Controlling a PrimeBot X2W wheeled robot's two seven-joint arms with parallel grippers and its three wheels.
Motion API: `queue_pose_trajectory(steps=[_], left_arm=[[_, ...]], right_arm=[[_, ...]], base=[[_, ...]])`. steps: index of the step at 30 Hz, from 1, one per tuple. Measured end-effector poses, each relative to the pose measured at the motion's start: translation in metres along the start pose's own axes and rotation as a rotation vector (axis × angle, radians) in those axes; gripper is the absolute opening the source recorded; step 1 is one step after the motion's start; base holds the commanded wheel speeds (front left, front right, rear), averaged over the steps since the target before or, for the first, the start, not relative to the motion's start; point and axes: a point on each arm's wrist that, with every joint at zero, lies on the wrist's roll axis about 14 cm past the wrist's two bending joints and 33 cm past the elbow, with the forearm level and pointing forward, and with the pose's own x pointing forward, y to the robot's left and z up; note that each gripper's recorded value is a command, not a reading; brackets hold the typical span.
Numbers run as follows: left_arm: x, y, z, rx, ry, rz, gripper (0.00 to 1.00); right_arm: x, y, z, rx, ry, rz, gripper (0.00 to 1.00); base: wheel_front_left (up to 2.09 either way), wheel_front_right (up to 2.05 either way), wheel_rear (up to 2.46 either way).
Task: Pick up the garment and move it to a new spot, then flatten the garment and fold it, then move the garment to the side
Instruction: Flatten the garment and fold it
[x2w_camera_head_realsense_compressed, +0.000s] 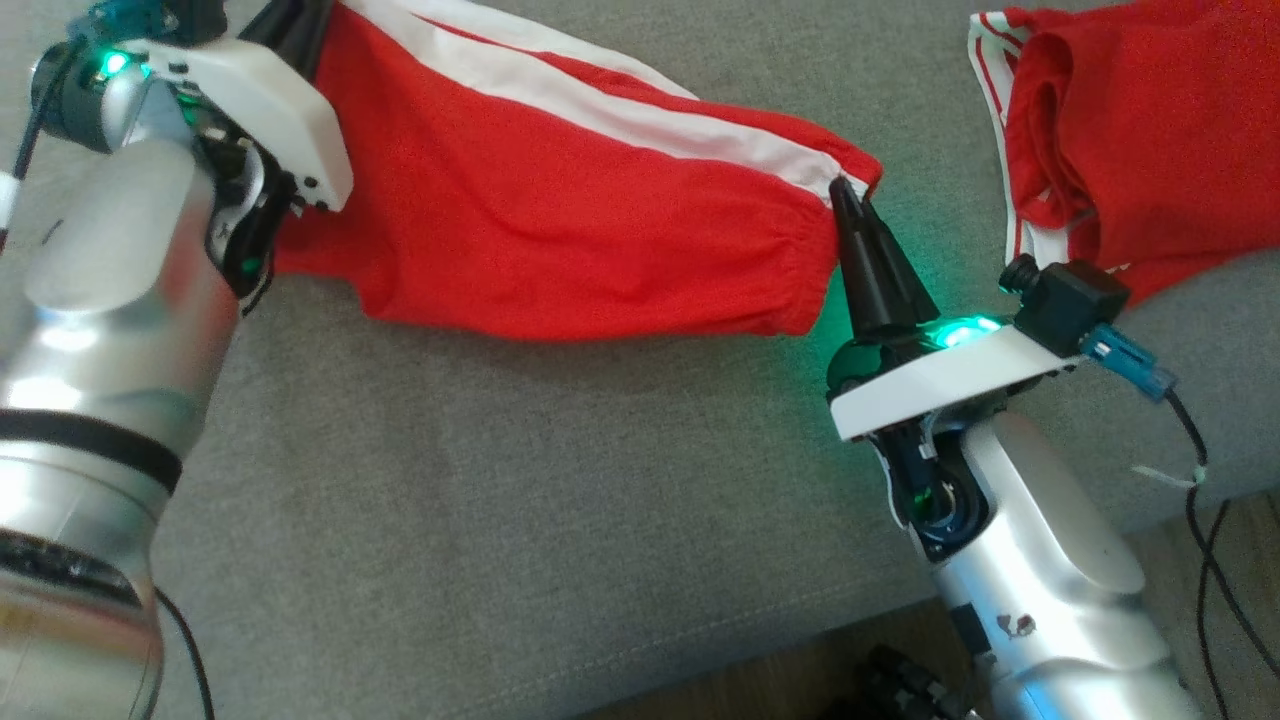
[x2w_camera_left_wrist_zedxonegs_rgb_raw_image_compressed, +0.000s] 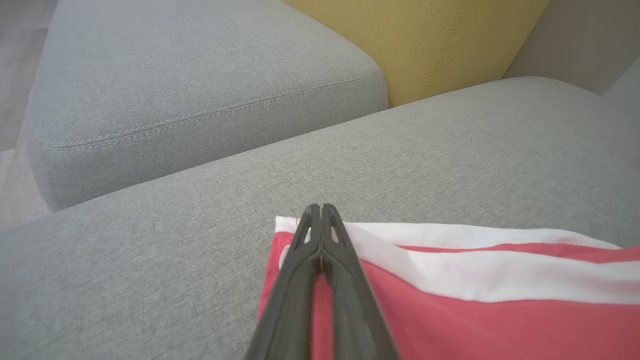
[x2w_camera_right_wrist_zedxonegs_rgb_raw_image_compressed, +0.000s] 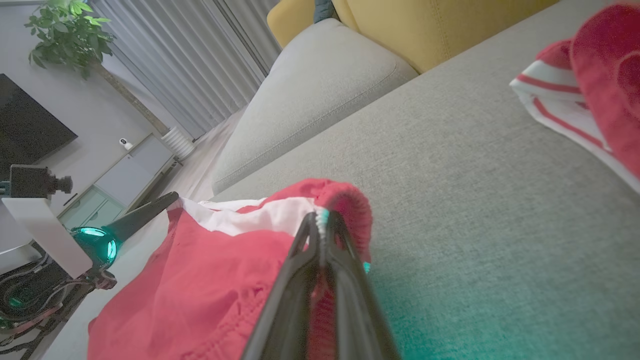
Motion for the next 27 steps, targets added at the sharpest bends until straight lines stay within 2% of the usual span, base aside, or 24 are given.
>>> queue_pose_trajectory(steps=[1,2,3,4,5,7,8,13,18,21,27], left_arm=[[0.003,0.000,-0.003,-0.004,0.008,-0.004,0.00],[0.005,0.001,-0.007,-0.004,0.018,-0.003,0.00],[0.007,0.003,-0.009,-0.004,0.027,0.001,0.00],[0.007,0.006,-0.012,-0.008,0.031,0.010,0.00],[0.007,0.009,-0.014,-0.016,0.035,0.019,0.00],[0.008,0.011,-0.017,-0.041,0.032,0.031,0.95],[0.008,0.010,-0.016,-0.053,0.025,0.031,1.00],[0.004,0.010,-0.006,-0.085,-0.014,0.044,1.00],[-0.012,0.038,0.030,-0.146,-0.135,0.161,1.00],[-0.032,0.050,0.042,-0.160,-0.210,0.233,1.00],[-0.095,0.054,0.021,-0.161,-0.257,0.355,1.00]], right_arm=[[0.001,-0.001,-0.002,0.003,0.005,-0.002,0.03],[0.002,-0.002,-0.004,0.001,0.009,-0.003,0.29],[0.003,-0.002,-0.005,-0.001,0.010,-0.003,0.68],[0.003,-0.002,-0.005,-0.003,0.007,-0.001,1.00],[0.003,-0.001,-0.005,-0.006,0.008,0.003,1.00],[0.002,0.000,-0.007,-0.019,0.010,0.008,1.00],[0.003,0.001,-0.007,-0.028,0.012,0.011,1.00],[0.003,0.005,0.001,-0.110,-0.017,0.031,1.00],[-0.004,0.007,0.015,-0.225,-0.060,0.034,1.00],[-0.011,0.006,0.023,-0.283,-0.076,0.025,1.00],[-0.019,0.014,0.045,-0.345,-0.113,0.023,1.00]], base=[[0.00,0.00,0.00],[0.00,0.00,0.00],[0.00,0.00,0.00],[0.00,0.00,0.00],[0.00,0.00,0.00],[0.00,0.00,0.00],[0.00,0.00,0.00],[0.00,0.00,0.00],[0.00,0.00,0.00],[0.00,0.00,0.00],[0.00,0.00,0.00]])
